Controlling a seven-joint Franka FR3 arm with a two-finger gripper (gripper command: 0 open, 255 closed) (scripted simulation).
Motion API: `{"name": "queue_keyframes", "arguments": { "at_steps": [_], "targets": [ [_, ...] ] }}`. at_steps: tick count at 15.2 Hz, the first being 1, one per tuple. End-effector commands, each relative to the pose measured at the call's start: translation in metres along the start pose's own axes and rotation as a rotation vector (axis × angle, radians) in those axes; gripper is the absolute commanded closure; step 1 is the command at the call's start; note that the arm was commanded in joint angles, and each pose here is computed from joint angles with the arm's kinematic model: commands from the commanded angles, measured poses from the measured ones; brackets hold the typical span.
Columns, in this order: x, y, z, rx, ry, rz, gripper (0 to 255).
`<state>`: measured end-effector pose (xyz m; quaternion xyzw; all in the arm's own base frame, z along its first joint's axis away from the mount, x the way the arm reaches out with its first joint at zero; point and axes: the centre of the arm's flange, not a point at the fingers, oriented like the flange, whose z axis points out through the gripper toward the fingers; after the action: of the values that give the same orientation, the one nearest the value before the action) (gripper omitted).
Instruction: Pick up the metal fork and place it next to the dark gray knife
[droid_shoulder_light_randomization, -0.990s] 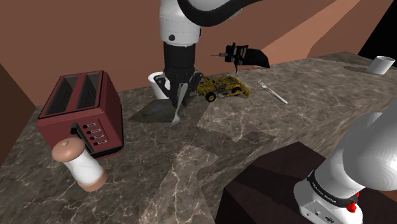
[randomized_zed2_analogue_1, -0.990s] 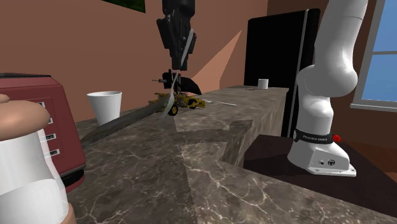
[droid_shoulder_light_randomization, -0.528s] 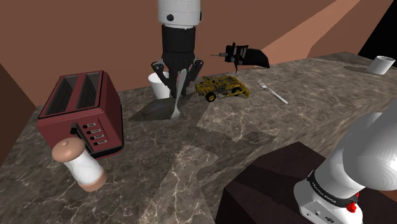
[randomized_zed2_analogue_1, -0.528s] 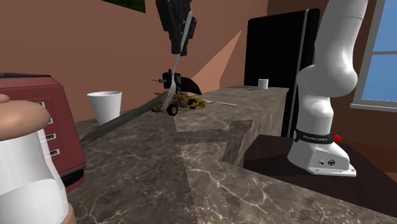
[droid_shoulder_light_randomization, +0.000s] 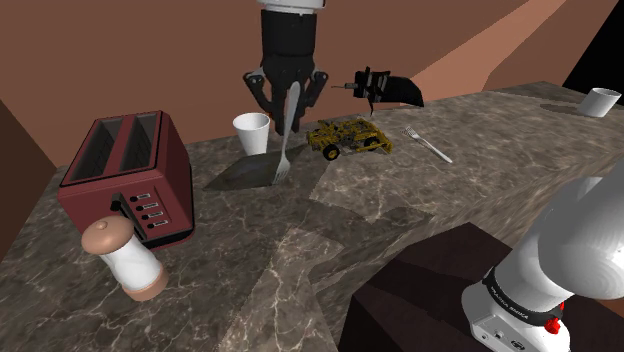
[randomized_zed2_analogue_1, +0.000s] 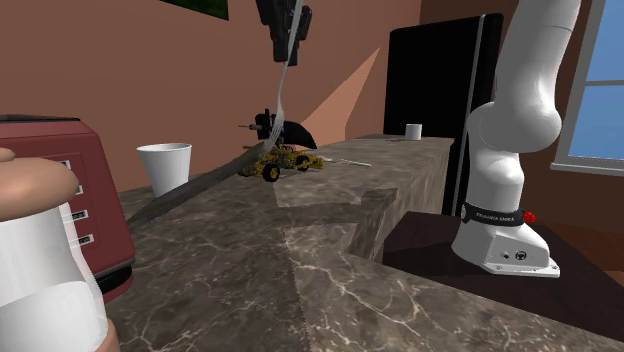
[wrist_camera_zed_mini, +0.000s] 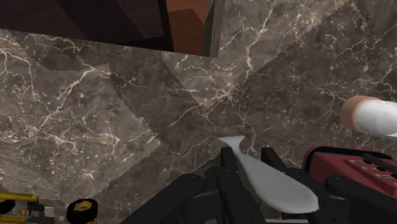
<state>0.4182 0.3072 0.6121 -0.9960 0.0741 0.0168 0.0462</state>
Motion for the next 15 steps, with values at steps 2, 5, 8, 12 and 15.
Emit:
{"name": "queue_keyframes", "arguments": {
  "at_steps": [2,5,8,12,15],
  "targets": [
    [0.012,0.036,-0.004,0.0,0.0,0.0,255],
    [0.023,0.074,-0.008,0.0,0.0,0.0,255],
    [0.034,0.112,-0.012,0.0,0.0,0.0,255],
    [0.048,0.163,-0.017,0.0,0.0,0.0,255],
    [0.059,0.2,-0.021,0.0,0.0,0.0,255]
  ]
}}
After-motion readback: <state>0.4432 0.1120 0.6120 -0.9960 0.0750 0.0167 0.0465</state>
